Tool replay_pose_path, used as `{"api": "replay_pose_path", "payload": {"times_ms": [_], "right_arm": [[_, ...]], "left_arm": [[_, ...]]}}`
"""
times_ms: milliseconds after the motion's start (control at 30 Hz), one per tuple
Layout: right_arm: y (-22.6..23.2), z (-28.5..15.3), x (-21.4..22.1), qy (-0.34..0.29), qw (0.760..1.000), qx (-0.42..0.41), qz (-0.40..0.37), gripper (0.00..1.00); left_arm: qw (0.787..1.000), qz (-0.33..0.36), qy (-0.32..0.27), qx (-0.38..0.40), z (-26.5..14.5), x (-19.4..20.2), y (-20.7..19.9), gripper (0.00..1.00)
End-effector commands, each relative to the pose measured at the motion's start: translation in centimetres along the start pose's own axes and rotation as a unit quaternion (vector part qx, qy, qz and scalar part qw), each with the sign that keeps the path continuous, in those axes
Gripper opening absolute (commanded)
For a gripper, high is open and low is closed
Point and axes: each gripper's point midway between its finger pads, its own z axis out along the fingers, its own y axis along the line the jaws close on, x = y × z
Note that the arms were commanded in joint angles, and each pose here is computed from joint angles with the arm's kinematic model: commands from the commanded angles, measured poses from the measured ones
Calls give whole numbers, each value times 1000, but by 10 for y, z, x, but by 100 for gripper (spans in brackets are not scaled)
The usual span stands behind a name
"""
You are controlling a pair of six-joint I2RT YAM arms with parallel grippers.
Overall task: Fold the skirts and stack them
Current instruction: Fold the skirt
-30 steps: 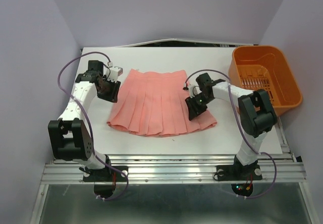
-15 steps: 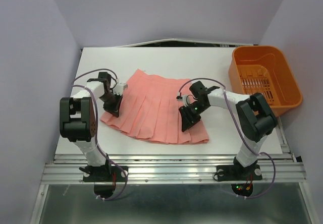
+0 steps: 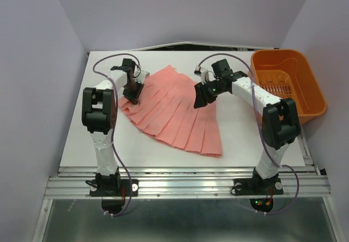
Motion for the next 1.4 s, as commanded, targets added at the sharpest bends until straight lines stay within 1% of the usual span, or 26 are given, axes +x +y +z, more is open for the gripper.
{"api": "replay_pose_path", "payload": {"times_ms": [0, 67, 100, 233, 300, 333, 367, 433, 467, 500, 533, 567, 600, 633, 667, 700, 767, 800, 867, 900, 1000, 1033, 1067, 1167, 1233, 1367], "right_arm": [[-35, 24, 3, 17, 999, 46, -21, 49], [-44, 31, 16, 34, 998, 56, -12, 49], [-46, 36, 31, 49, 997, 55, -2, 47], [-36, 40, 70, 72, 996, 38, 44, 46], [-11, 48, 81, 75, 995, 12, 58, 46], [1, 50, 96, 82, 993, 6, 80, 46], [10, 56, 95, 73, 995, -2, 74, 46], [38, 66, 99, 80, 994, -26, 69, 48], [48, 67, 91, 74, 994, -40, 65, 50], [56, 66, 83, 70, 993, -58, 71, 51], [61, 65, 75, 66, 992, -66, 84, 52], [63, 66, 69, 67, 991, -71, 90, 52], [67, 64, 48, 50, 992, -77, 82, 53], [67, 61, 38, 43, 992, -83, 88, 54], [63, 53, 18, 27, 990, -96, 96, 54], [58, 49, 19, 28, 989, -98, 104, 54], [34, 30, -6, -4, 991, -86, 99, 54], [22, 25, -7, -6, 993, -67, 100, 54], [0, 13, -14, -15, 996, -31, 77, 55], [-18, 7, -7, -4, 998, 5, 70, 56], [-44, 0, 4, 27, 997, 65, 44, 66], [-52, -3, 7, 33, 995, 79, 44, 75], [-56, -3, 12, 41, 995, 89, 35, 81], [-77, -10, 25, 62, 988, 140, 29, 93], [-85, -11, 32, 75, 985, 156, 18, 93], [-101, -6, 55, 105, 979, 174, 22, 89]], "left_arm": [[997, 33, -61, -41, -10, -71, 6, 31], [996, 28, -68, -43, -9, -89, 11, 41], [994, 29, -96, -51, -26, -112, 14, 43], [985, 37, -159, -56, -64, -148, 16, 49], [980, 35, -190, -55, -92, -155, 14, 50], [980, 34, -194, -43, -97, -152, 10, 50], [977, 31, -207, -40, -115, -150, 6, 50], [982, 35, -186, 2, -112, -125, -14, 50], [977, 45, -206, 13, -135, -119, -24, 50], [973, 64, -219, 44, -140, -114, -39, 50], [975, 70, -199, 64, -127, -88, -49, 50], [968, 88, -228, 62, -152, -81, -60, 51], [963, 108, -235, 68, -155, -73, -68, 51], [965, 116, -219, 81, -146, -52, -77, 52], [958, 136, -237, 81, -164, -45, -87, 52], [957, 147, -237, 85, -166, -37, -93, 53], [955, 179, -217, 98, -159, -10, -109, 54], [949, 208, -218, 94, -164, -1, -124, 55], [947, 243, -189, 93, -145, 23, -137, 55], [943, 269, -170, 92, -133, 37, -149, 55], [939, 305, -141, 76, -109, 48, -161, 54], [937, 313, -135, 74, -97, 50, -166, 54], [934, 324, -126, 76, -89, 53, -175, 53], [946, 309, -75, 62, -47, 57, -174, 50], [949, 306, -65, 46, -35, 52, -168, 50], [949, 314, -22, 12, -8, 60, -147, 46]]}}
